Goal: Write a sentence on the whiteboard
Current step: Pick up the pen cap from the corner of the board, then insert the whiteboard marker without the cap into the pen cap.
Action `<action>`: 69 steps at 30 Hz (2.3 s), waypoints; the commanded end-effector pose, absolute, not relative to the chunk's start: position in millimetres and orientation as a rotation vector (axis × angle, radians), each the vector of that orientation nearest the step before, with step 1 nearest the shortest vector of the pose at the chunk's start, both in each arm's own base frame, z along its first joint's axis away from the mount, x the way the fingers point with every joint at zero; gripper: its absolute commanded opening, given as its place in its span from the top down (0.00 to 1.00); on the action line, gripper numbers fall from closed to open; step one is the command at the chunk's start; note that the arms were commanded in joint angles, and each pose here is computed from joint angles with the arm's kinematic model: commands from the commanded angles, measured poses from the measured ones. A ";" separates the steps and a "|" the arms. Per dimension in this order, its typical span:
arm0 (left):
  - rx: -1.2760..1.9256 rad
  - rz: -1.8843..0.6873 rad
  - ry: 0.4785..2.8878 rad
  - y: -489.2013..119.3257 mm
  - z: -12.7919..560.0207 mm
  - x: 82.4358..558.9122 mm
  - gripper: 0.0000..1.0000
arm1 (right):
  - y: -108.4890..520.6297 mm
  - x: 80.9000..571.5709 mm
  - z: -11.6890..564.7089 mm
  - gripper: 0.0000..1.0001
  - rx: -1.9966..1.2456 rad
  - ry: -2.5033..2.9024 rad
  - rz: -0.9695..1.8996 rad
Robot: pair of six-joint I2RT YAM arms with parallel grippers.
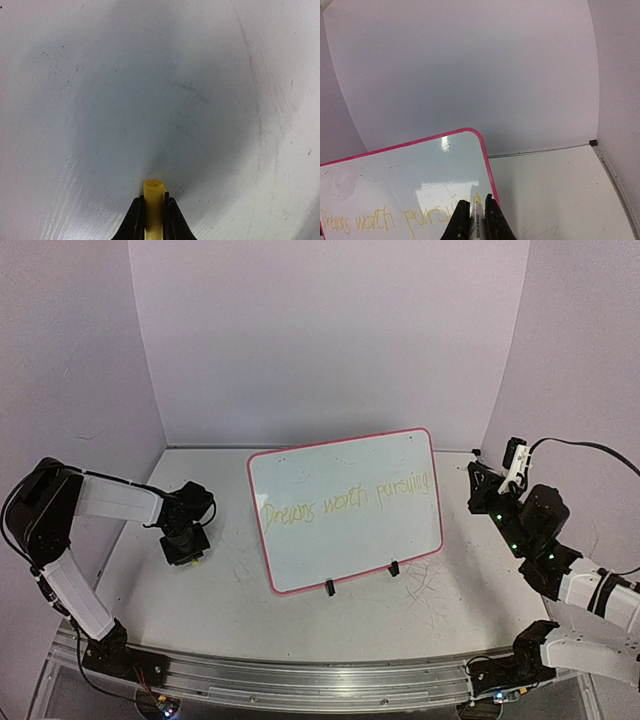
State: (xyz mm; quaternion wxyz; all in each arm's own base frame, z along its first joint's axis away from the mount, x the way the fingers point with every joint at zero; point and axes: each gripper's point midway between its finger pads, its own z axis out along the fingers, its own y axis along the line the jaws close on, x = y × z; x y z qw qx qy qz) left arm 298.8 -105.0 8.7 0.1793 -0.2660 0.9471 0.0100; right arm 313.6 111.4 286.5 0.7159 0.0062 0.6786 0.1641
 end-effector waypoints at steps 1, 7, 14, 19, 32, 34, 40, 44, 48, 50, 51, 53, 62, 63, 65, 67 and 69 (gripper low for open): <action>-0.675 -0.058 2.722 -115.8 17.9 288.1 0.91 | 109.1 313.8 287.7 1.00 0.024 1.491 0.358; -0.639 -0.117 2.690 -118.5 34.2 289.4 0.93 | 110.0 314.3 286.6 1.00 0.021 1.495 0.359; -0.608 -0.162 2.670 -118.6 42.5 284.9 0.95 | 111.6 315.6 285.1 1.00 0.015 1.501 0.360; -0.555 -0.221 2.626 -121.1 60.6 285.9 0.96 | 112.4 316.6 283.8 1.00 0.012 1.506 0.360; -0.380 -0.464 2.332 -131.2 176.1 296.8 1.00 | 119.4 319.7 280.9 1.00 -0.023 1.521 0.369; -0.301 -0.515 2.260 -135.6 207.2 296.7 1.00 | 122.9 320.7 280.6 1.00 -0.038 1.525 0.377; 0.132 -0.826 2.061 -187.5 295.7 275.1 1.00 | 157.1 325.2 277.1 1.00 -0.187 1.561 0.488; 0.356 -0.966 1.954 -222.9 320.0 250.3 1.00 | 194.6 322.2 283.4 1.00 -0.346 1.575 0.645; 0.551 -0.962 1.936 -271.3 306.3 233.6 1.00 | 235.7 317.7 284.7 1.00 -0.496 1.644 0.864; 0.661 -0.919 1.885 -298.5 301.1 223.5 1.00 | 252.7 322.1 280.7 1.00 -0.536 1.733 0.954; 0.719 -0.903 1.854 -312.0 296.6 217.7 1.00 | 260.9 324.5 275.1 1.00 -0.550 1.789 1.001; 0.822 -0.866 1.815 -332.6 280.9 211.7 1.00 | 275.6 323.6 265.4 1.00 -0.582 1.861 1.107; 1.114 -0.778 1.559 -400.4 218.6 197.5 1.00 | 296.2 305.1 254.6 1.00 -0.660 1.900 1.250; 1.129 -0.782 1.557 -407.7 207.9 194.9 1.00 | 296.2 302.8 252.5 1.00 -0.667 1.904 1.234; 1.132 -0.780 1.530 -420.4 196.8 190.8 1.00 | 293.4 300.5 246.1 1.00 -0.671 1.925 1.183; 1.136 -0.760 1.517 -430.6 184.6 185.5 1.00 | 292.8 294.8 240.6 1.00 -0.694 1.940 1.151; 1.117 -0.750 1.494 -437.2 182.8 183.7 1.00 | 296.9 285.4 233.7 1.00 -0.724 1.961 1.148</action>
